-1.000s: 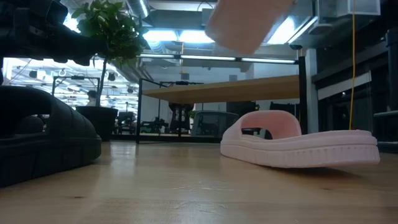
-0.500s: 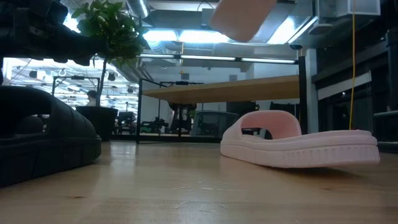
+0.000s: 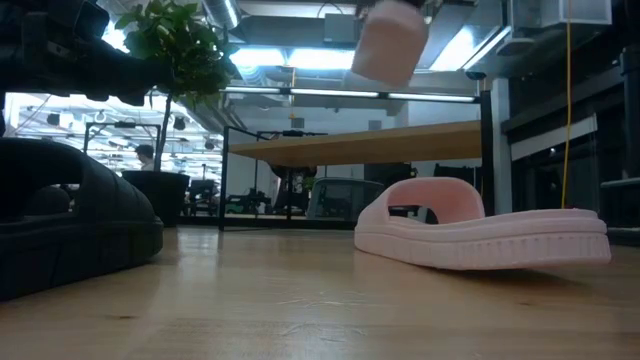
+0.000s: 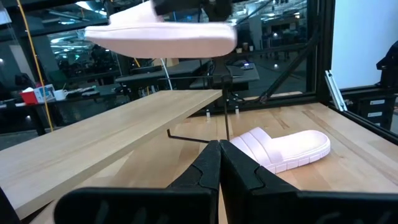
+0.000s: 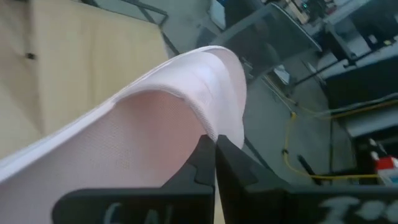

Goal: Pick and place slides into the shelf
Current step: Put the right pink slide on the shelf

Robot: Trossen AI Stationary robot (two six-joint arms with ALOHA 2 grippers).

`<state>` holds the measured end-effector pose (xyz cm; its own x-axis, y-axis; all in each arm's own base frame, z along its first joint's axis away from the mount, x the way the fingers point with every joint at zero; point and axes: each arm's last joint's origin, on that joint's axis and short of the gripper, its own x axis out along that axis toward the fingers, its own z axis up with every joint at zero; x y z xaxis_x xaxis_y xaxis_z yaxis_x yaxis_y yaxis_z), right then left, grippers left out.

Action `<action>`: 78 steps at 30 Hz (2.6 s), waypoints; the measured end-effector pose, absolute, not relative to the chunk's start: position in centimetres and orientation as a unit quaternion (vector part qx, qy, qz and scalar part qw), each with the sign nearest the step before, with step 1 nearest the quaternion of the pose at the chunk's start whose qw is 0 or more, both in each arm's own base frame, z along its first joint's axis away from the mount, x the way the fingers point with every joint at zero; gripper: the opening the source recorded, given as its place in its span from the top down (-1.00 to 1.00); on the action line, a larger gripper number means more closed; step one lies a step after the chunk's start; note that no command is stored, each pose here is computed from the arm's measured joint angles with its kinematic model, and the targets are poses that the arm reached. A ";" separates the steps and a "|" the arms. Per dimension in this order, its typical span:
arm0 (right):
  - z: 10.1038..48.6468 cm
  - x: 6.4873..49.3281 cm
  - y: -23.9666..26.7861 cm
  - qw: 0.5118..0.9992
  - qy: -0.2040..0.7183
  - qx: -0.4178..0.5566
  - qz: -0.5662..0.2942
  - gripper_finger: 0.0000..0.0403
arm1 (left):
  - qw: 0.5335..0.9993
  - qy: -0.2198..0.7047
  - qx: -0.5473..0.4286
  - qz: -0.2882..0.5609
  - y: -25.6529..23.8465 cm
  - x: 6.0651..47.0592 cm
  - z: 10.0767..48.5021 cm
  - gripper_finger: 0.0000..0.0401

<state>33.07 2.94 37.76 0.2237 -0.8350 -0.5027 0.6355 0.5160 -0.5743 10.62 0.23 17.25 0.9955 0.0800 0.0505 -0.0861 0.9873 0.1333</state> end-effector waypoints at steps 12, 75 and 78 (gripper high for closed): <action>37.6 33.1 0.2 0.759 0.446 -0.076 -0.468 0.99 | 0.997 -0.022 0.066 0.042 0.2 10.6 17.3 1.00; 34.5 26.2 -1.1 0.718 0.473 0.079 -0.505 0.99 | 0.997 -0.026 0.057 0.045 0.3 10.6 17.3 1.00; 34.5 26.2 -1.1 0.718 0.478 0.072 -0.500 0.99 | 0.997 -0.026 0.057 0.045 0.2 10.6 17.3 1.00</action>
